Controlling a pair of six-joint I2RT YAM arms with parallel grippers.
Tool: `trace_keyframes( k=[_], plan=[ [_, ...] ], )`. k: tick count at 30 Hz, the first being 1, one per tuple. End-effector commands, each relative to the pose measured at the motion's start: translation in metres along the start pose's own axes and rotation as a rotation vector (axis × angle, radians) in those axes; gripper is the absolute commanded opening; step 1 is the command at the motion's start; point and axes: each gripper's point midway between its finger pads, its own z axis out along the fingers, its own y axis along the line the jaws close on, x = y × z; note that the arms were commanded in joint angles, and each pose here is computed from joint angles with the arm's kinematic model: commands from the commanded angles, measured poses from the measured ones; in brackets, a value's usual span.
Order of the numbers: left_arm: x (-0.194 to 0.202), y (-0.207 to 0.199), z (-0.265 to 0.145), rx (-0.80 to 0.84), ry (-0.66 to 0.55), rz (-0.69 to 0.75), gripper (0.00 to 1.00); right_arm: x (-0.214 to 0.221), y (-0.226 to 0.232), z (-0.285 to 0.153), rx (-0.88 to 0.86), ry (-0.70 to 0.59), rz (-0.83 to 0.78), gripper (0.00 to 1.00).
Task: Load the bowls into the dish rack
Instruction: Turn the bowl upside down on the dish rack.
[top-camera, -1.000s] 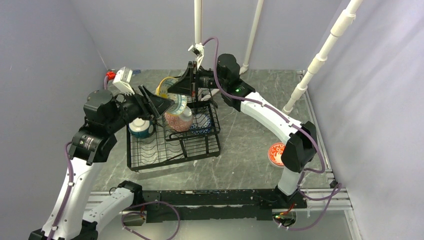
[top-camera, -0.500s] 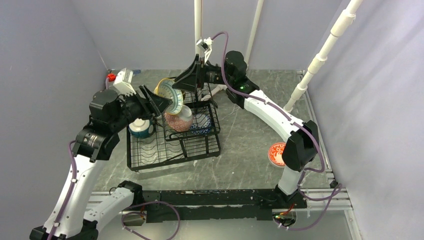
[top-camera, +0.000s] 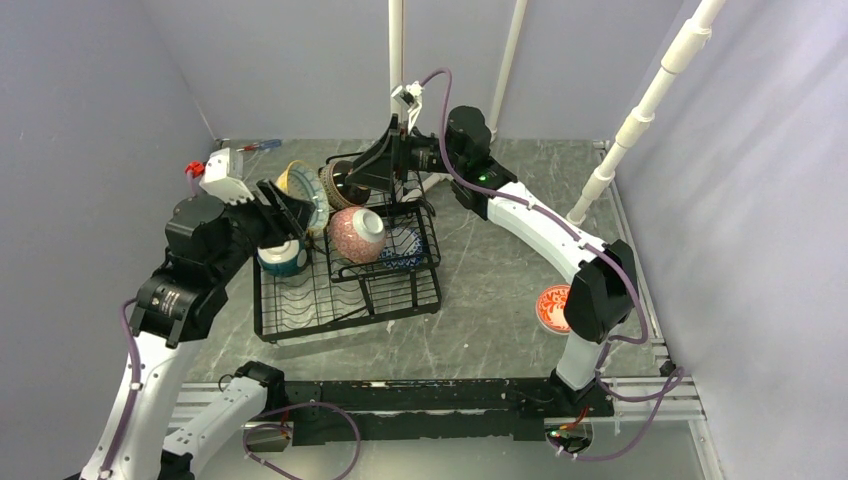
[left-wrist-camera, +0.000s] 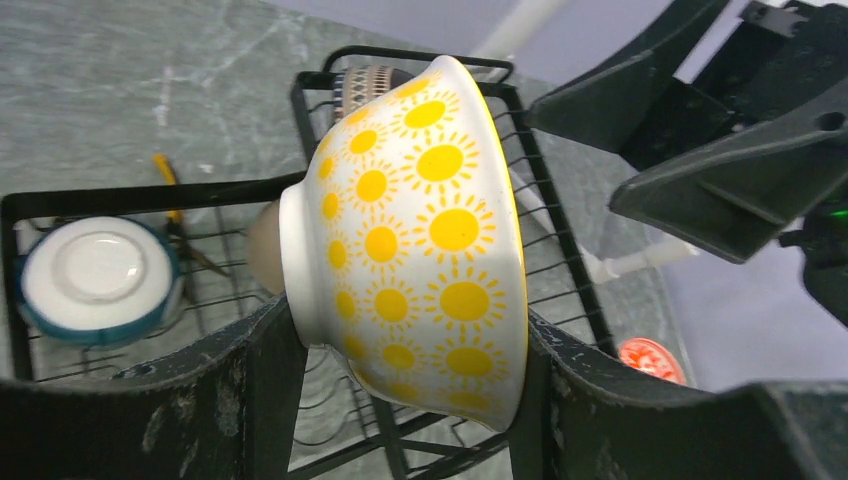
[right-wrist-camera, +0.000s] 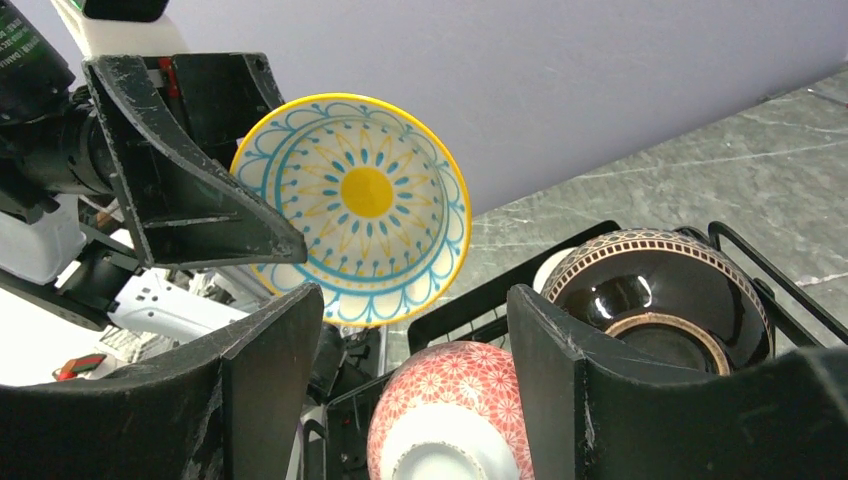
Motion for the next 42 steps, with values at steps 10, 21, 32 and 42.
trace_keyframes(
  k=[10,21,32,42],
  plan=[
    [-0.002,0.060,-0.012,-0.281,-0.033,0.156,0.03,-0.005,-0.004,-0.020,0.037,-0.014,-0.053,0.73],
    [0.057,0.089,0.024,-0.257,0.077,0.284,0.03,-0.001,-0.011,-0.045,0.083,-0.019,-0.047,0.74],
    [0.096,0.106,0.041,-0.147,0.183,0.600,0.03,0.003,-0.015,-0.065,0.100,-0.041,-0.035,0.74],
    [0.111,0.122,0.037,-0.102,0.094,0.806,0.03,0.007,-0.019,-0.078,0.111,-0.049,-0.026,0.74]
  ],
)
